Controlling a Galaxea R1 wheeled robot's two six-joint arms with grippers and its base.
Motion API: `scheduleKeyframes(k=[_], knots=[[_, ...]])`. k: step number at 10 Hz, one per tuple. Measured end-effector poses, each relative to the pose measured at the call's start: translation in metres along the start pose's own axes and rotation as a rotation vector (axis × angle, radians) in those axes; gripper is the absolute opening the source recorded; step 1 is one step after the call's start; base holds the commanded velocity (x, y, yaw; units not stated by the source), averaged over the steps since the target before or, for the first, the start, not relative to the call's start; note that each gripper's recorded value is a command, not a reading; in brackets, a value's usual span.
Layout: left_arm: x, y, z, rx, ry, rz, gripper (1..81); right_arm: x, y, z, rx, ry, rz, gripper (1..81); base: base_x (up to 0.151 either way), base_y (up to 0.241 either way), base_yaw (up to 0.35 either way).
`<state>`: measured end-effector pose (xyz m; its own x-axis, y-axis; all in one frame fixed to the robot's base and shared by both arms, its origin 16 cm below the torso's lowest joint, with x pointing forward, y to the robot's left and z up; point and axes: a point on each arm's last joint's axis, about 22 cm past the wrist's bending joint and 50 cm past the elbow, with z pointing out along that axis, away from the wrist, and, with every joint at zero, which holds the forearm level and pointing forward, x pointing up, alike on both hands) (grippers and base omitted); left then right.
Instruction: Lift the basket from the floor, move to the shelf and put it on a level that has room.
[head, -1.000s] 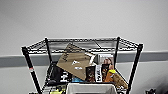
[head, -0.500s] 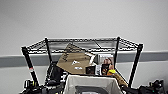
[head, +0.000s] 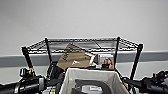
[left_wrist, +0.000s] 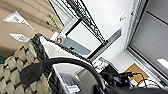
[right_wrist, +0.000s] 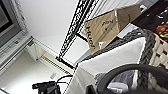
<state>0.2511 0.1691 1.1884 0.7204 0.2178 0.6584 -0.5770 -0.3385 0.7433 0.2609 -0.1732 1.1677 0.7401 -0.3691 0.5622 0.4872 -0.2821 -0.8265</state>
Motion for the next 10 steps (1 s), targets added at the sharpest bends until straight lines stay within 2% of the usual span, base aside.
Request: scheduleKeyframes(k=[7,10], knots=[[0.038,0.055,-0.011,0.007,0.005,0.07,1.0,0.03,-0.072,-0.004,0.046,-0.057,-0.104,1.0,0.0,0.0,0.0],[0.052,0.076,-0.019,0.022,0.022,0.091,1.0,0.042,-0.097,-0.009,0.052,-0.069,-0.12,1.0,0.0,0.0,0.0]])
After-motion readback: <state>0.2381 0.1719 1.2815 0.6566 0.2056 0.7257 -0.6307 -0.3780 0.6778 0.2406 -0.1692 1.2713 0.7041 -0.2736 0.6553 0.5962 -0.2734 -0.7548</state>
